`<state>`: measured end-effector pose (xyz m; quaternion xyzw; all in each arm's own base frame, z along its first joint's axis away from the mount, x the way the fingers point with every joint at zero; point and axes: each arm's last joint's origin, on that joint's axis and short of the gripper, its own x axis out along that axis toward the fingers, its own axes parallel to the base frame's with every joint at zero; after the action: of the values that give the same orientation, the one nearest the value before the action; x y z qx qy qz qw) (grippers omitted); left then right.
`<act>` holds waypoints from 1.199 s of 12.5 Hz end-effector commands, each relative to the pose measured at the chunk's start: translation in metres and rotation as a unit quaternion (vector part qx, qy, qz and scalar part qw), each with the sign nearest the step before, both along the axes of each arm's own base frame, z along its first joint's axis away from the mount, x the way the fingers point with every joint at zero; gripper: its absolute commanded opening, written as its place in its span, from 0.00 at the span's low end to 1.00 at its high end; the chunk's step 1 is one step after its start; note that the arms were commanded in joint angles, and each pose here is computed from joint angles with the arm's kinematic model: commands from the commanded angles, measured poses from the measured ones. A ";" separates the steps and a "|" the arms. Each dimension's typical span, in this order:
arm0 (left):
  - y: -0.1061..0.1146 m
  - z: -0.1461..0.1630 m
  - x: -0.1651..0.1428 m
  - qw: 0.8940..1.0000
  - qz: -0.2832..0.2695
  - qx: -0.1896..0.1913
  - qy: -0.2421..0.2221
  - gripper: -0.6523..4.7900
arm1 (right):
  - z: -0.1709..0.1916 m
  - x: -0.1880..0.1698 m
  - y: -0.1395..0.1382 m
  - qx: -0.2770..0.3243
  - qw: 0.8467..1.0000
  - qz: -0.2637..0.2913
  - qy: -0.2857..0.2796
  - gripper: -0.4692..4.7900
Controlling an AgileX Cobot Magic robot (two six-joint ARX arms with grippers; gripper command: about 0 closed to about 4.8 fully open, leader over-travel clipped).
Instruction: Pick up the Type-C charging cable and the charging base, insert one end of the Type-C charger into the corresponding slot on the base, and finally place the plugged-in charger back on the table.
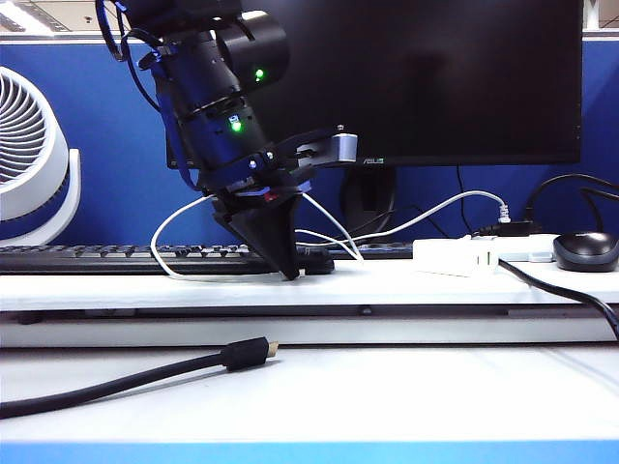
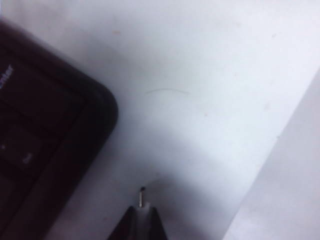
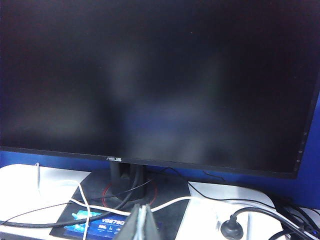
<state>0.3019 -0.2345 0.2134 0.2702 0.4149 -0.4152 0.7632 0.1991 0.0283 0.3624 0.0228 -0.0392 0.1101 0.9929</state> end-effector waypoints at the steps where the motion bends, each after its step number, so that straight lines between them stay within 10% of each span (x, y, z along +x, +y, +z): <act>1: 0.001 0.010 -0.004 1.000 -0.009 -0.008 0.018 0.11 | 0.002 -0.001 0.001 0.000 1.000 0.014 -0.005 0.09; 7: -0.006 0.104 -0.008 0.977 -0.074 -0.201 0.026 0.11 | -0.009 0.000 0.003 -0.008 0.998 0.047 0.048 0.09; 15: 0.013 0.185 -0.030 0.962 -0.068 -0.249 -0.088 0.11 | -0.046 0.078 0.018 -0.087 0.945 0.153 0.278 0.09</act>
<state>0.2742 -0.2230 0.3926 0.1372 0.2207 -0.5369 0.8027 0.2727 0.0451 0.3129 -0.0248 0.2507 0.2408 0.9373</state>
